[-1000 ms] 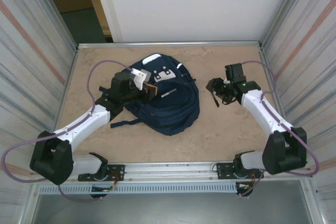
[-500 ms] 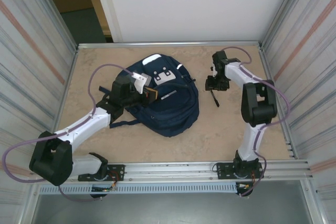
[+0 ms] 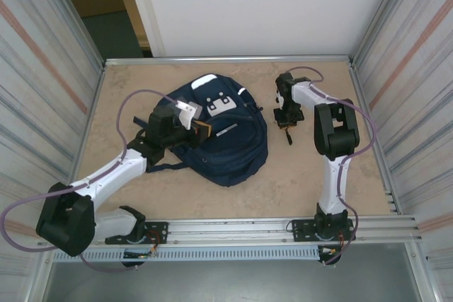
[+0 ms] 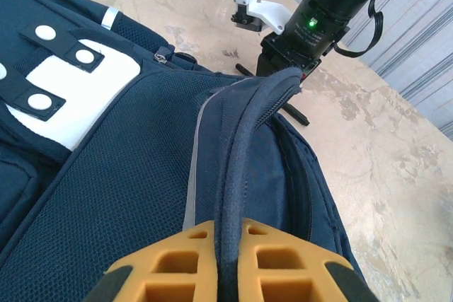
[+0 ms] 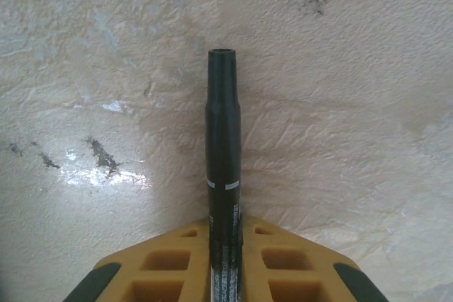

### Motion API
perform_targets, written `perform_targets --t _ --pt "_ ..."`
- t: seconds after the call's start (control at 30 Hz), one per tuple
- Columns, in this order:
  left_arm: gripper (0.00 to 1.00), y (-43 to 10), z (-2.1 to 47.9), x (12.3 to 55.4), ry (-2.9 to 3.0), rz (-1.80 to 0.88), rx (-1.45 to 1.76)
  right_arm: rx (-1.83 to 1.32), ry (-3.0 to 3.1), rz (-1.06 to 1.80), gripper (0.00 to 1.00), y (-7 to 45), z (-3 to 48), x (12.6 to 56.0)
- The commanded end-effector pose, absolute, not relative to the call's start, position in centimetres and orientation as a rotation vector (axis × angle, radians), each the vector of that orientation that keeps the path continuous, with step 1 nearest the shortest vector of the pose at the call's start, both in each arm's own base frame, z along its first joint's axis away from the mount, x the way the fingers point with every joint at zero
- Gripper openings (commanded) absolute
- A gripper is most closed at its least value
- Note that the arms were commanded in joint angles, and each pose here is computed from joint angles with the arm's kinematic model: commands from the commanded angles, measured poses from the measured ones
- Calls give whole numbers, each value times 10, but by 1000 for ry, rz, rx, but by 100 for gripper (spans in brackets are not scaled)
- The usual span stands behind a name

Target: Pack the student bag

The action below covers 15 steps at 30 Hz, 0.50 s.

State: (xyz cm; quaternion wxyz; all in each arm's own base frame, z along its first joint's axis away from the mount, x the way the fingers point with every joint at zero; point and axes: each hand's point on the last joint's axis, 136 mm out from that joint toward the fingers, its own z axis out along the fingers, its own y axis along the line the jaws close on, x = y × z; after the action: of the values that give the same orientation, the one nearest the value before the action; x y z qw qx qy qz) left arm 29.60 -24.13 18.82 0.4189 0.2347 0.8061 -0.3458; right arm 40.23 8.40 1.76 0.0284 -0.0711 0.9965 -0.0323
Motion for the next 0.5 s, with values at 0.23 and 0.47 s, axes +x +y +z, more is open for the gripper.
perform_targets --t 0.23,0.47 --pt "6 -249 223 291 1936 -943 598 -184 2799 -1 8 105 105 403" --pt "5 -249 243 286 1929 -984 608 -347 2315 249 8 152 237 390"
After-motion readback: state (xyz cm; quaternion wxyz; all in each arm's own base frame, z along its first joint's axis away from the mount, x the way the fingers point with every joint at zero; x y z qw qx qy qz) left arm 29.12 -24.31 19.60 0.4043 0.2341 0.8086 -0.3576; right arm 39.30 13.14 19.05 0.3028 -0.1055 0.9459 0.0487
